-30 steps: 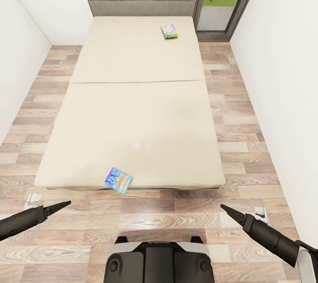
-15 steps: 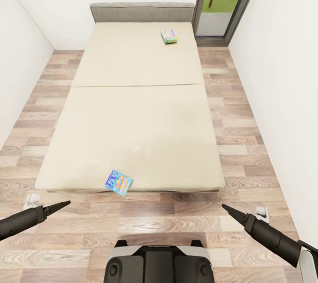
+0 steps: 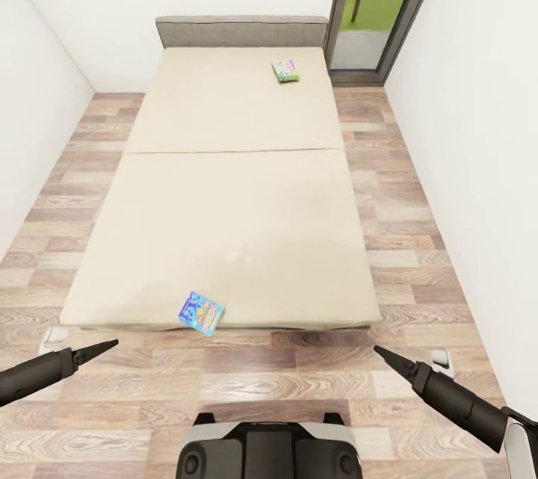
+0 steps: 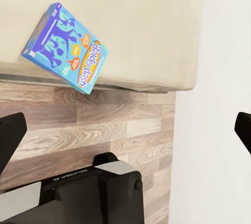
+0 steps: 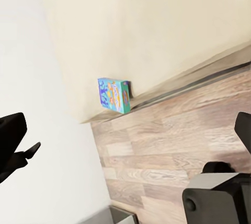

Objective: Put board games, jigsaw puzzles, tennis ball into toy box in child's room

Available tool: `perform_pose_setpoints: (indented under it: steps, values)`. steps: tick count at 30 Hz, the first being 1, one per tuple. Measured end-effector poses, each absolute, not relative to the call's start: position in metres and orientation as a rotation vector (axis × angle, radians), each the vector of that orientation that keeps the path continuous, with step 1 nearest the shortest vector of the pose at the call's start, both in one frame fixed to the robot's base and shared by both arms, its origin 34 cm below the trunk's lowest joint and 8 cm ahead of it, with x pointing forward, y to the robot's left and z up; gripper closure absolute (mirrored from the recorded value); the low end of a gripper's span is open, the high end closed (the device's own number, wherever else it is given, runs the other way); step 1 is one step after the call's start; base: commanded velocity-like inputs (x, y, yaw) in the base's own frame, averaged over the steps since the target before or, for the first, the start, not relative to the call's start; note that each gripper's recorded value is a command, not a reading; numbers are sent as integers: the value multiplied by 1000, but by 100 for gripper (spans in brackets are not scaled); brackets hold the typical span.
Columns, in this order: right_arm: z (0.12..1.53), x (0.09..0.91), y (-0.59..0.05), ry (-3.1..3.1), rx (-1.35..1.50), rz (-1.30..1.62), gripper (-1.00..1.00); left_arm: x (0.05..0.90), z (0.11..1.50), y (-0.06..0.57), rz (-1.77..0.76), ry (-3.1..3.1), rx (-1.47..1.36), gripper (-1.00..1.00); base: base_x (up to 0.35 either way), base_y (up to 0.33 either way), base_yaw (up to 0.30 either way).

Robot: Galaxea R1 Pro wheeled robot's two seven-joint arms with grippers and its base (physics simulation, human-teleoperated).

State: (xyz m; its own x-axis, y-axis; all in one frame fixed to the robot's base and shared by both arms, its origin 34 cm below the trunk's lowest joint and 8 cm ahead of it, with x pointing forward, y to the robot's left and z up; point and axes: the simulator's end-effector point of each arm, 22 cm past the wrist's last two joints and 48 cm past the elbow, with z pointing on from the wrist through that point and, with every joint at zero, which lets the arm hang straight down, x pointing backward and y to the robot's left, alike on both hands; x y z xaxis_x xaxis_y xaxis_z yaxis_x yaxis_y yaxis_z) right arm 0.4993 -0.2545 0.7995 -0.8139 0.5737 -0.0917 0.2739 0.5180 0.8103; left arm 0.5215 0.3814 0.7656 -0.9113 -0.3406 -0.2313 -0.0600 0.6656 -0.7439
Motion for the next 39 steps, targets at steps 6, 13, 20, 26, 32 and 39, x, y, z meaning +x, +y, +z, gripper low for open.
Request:
perform_pose_setpoints:
  steps: [6,13,20,26,32,39]
  values:
    - [803,501,-254,2407,695,1199,-100,524,770,382,-1111,2522,-310,-100,0,0,0]
    - [808,503,-255,2398,688,1197,-100,527,775,382,-1109,2513,-303,-100,0,0,0]
    - [812,506,-256,2389,679,1197,-100,529,779,381,-1109,2502,-296,-100,0,0,0]
    - [816,507,-255,2382,671,1198,-100,531,783,381,-1109,2493,-290,-100,0,0,0]
    - [820,509,-255,2375,662,1200,-100,533,788,381,-1107,2484,-284,-100,0,0,0]
    - [824,511,-254,2366,654,1201,-100,536,792,381,-1107,2474,-278,-100,-43,0,0]
